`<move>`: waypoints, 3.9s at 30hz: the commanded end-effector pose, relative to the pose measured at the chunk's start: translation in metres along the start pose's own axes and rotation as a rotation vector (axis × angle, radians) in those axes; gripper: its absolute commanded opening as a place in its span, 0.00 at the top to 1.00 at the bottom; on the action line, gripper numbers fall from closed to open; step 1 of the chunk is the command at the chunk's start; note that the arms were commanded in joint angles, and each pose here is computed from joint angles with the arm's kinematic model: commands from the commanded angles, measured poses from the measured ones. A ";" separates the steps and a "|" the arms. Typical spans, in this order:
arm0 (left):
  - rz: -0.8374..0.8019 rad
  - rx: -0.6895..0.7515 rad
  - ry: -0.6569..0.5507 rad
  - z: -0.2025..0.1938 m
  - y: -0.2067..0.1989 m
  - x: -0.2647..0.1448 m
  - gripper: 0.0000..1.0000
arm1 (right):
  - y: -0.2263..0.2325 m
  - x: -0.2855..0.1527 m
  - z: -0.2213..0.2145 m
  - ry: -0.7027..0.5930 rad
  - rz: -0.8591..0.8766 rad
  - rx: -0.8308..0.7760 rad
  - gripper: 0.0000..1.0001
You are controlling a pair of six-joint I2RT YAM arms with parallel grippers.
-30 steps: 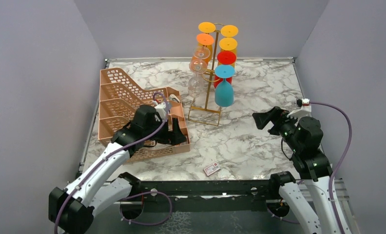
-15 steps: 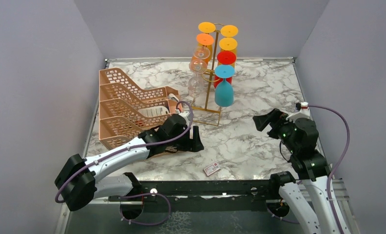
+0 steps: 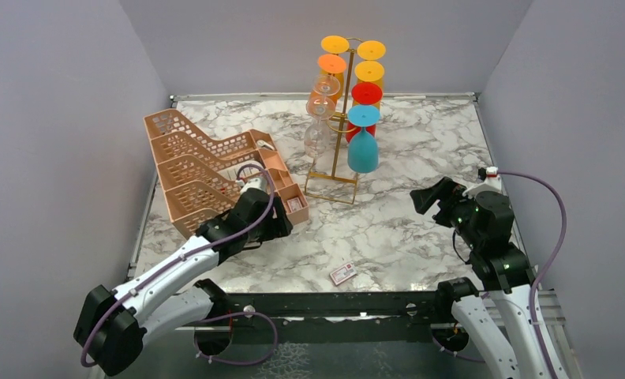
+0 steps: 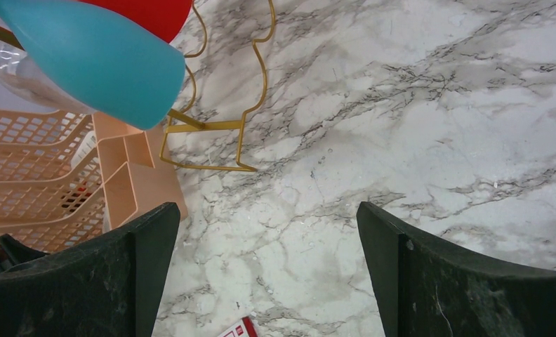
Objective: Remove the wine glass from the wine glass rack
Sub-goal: Adjust the distractor at the center of the board.
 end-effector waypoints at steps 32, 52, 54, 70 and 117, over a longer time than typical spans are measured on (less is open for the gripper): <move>0.057 0.042 -0.108 0.061 -0.018 0.041 0.24 | -0.009 0.010 -0.005 0.012 -0.065 -0.023 0.01; -0.029 -0.059 -0.322 0.071 0.011 -0.044 0.21 | -0.010 0.013 -0.008 0.036 -0.060 -0.011 0.01; -0.137 -0.039 -0.363 0.082 -0.001 -0.052 0.20 | -0.009 0.014 -0.008 0.040 -0.054 -0.008 0.00; -0.071 -0.004 -0.069 0.062 -0.006 0.022 0.26 | -0.010 0.017 -0.010 0.053 -0.057 -0.006 0.01; 0.093 0.088 0.060 0.102 0.060 0.076 0.26 | 0.017 0.031 -0.004 0.194 0.092 -0.055 0.01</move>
Point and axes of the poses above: each gripper's point midway between its finger pads, its own x axis out along the fingers, its own y axis along the line the jaws close on, z = x × y, the point moved 9 cm from there along -x, back along the fingers, and after that the axes turned 12 degrees about x, right-handed, at the moved point
